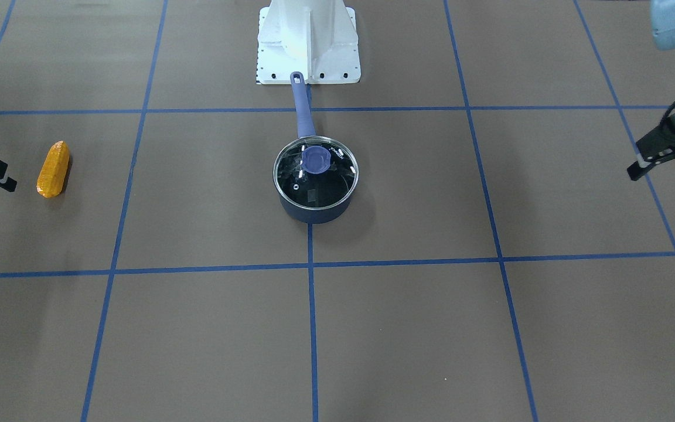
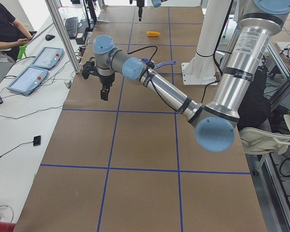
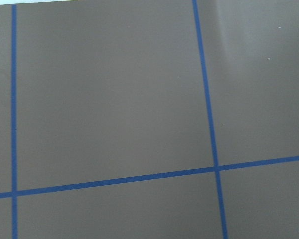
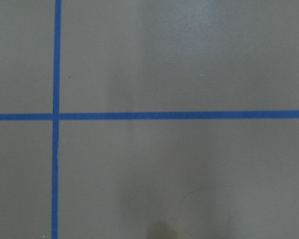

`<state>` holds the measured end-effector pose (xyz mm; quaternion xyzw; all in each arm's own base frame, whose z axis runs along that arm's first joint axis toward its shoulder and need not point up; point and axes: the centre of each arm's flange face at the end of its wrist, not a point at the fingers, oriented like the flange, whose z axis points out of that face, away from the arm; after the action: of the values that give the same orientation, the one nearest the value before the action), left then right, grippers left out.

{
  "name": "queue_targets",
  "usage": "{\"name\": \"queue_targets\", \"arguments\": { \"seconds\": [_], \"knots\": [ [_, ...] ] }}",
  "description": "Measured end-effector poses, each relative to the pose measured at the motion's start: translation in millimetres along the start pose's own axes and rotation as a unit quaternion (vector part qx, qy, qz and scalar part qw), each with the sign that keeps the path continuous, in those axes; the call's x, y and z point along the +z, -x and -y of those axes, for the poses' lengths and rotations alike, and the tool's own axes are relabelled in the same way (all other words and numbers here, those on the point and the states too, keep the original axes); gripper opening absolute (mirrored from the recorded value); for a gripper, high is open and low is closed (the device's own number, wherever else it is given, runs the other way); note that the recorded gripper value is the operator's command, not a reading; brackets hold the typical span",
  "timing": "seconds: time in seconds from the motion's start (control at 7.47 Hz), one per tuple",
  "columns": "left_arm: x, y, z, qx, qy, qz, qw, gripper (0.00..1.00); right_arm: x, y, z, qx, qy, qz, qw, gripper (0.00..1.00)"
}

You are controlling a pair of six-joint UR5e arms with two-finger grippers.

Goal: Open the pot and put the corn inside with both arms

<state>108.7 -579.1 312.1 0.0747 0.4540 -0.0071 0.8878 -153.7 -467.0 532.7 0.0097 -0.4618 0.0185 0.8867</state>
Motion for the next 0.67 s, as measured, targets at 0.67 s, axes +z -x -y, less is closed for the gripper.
{"name": "queue_targets", "arguments": {
  "seconds": [0.67],
  "knots": [
    [54.5,-210.6,-23.0,-0.088,0.012,-0.02,0.9959,0.98,90.2,13.5,-78.8,-0.028,0.018,-0.063,0.9975,0.92]
  ]
}}
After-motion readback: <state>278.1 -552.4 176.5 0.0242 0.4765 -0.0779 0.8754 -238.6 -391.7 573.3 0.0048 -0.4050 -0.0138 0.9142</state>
